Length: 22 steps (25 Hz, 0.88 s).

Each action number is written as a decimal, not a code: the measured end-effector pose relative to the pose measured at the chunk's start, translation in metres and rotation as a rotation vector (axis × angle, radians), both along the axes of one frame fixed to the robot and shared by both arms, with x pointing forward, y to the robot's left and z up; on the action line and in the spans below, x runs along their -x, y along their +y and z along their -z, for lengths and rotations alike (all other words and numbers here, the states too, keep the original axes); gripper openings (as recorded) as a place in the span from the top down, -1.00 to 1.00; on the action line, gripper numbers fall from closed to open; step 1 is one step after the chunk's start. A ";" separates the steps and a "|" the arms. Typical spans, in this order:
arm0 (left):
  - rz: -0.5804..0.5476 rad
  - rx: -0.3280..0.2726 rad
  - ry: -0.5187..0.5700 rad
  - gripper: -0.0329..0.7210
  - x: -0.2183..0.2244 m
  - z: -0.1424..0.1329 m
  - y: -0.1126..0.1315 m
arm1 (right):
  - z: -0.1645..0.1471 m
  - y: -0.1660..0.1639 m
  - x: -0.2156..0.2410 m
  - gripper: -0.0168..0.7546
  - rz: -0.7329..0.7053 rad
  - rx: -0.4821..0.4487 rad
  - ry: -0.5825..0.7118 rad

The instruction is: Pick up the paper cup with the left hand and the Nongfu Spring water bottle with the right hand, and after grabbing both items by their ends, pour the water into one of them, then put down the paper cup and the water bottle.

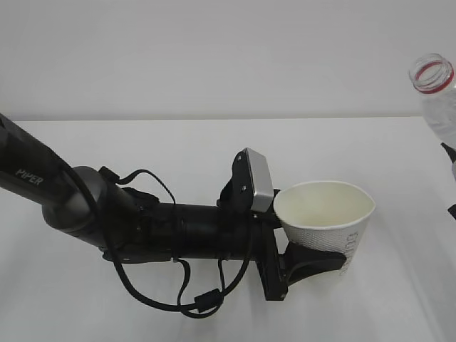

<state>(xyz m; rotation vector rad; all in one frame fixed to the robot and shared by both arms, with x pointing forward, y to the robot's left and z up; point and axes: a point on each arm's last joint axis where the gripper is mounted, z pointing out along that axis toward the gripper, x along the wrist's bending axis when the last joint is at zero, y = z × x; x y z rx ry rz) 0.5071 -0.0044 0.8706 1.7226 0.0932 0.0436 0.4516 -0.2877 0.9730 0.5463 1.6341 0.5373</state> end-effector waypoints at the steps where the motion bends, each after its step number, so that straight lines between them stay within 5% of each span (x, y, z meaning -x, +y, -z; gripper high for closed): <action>1: 0.000 0.000 0.000 -0.43 0.000 0.000 0.000 | 0.000 0.000 0.000 -0.18 0.000 0.004 -0.002; 8: -0.017 -0.045 0.001 -0.43 -0.002 0.004 0.001 | -0.001 0.002 0.000 -0.18 -0.026 0.073 -0.015; 22: -0.017 -0.034 0.004 -0.43 -0.001 0.003 0.001 | -0.001 0.006 0.000 -0.18 -0.099 0.232 -0.030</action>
